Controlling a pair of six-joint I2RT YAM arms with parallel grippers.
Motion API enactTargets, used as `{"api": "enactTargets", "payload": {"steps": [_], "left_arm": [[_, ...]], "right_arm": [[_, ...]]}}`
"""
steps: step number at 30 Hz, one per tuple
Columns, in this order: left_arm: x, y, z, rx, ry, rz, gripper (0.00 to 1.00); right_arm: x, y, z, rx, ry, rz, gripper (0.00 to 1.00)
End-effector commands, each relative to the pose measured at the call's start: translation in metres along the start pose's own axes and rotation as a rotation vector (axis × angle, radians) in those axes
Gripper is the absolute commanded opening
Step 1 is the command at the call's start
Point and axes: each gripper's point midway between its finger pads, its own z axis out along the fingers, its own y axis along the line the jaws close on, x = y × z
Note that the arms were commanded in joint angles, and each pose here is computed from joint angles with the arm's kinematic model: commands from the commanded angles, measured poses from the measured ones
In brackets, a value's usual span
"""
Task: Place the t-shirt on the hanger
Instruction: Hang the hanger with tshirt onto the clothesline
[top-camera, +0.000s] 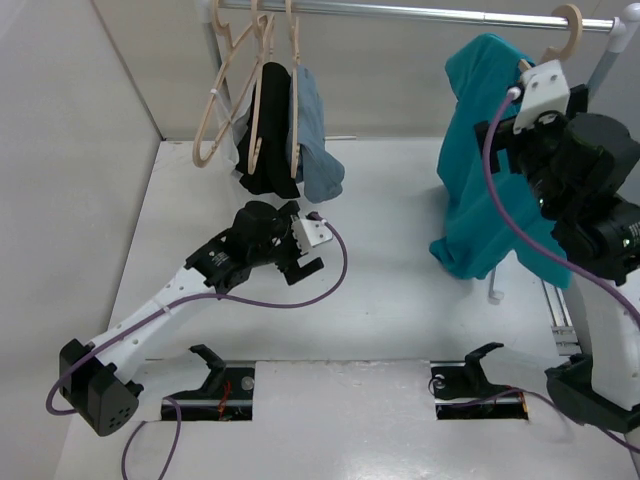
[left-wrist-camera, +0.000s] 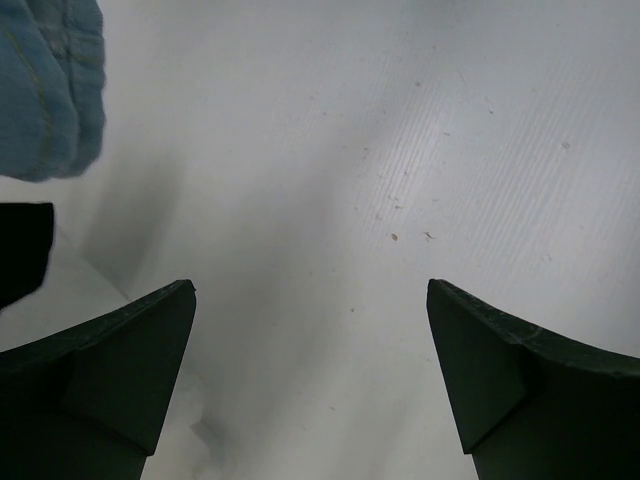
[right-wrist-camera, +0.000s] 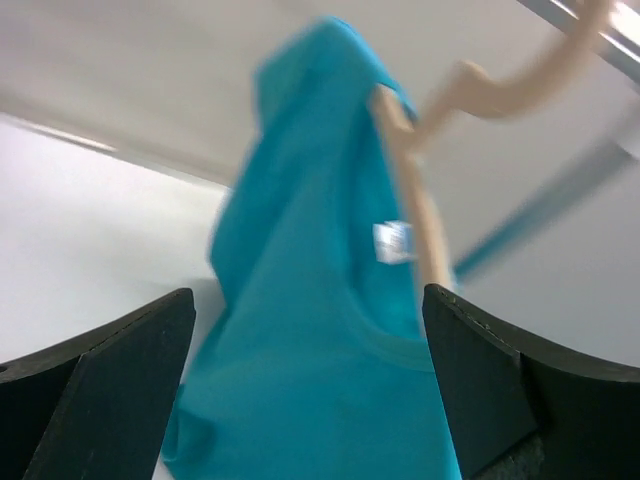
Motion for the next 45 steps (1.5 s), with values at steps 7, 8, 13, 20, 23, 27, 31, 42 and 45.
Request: {"api": "enactTargets", "payload": {"steps": [7,8,13,20,23,27,31,42,45], "left_arm": [[0.054,0.023,0.004,-0.256,0.063,-0.286,1.00],[0.062,0.027,0.004,-0.290,0.076,-0.310,1.00],[0.093,0.038,0.002,-0.425,0.114,-0.329,1.00],[0.107,0.036,0.005,-0.446,0.106,-0.361,1.00],[0.119,0.032,0.003,-0.460,0.132,-0.363,1.00],[0.124,0.036,0.002,-0.476,0.134,-0.363,1.00],[0.126,0.035,0.003,-0.476,0.134,-0.363,1.00],[0.128,0.038,0.001,-0.485,0.137,-0.368,1.00],[0.127,0.036,0.002,-0.477,0.133,-0.368,1.00]], "right_arm": [[0.104,0.209,0.020,-0.557,0.091,-0.009,1.00],[0.116,0.226,0.015,-0.592,0.110,0.089,1.00],[0.188,0.279,0.024,-0.603,0.120,0.264,1.00],[0.265,0.301,0.023,-0.582,0.233,0.208,1.00],[0.270,0.308,0.012,-0.606,0.196,0.212,1.00],[0.281,0.305,0.002,-0.600,0.193,0.229,1.00],[0.281,0.295,-0.006,-0.569,0.166,0.286,1.00],[0.285,0.271,-0.011,-0.448,0.176,0.392,1.00],[0.282,0.270,-0.008,-0.438,0.185,0.387,1.00]]}}
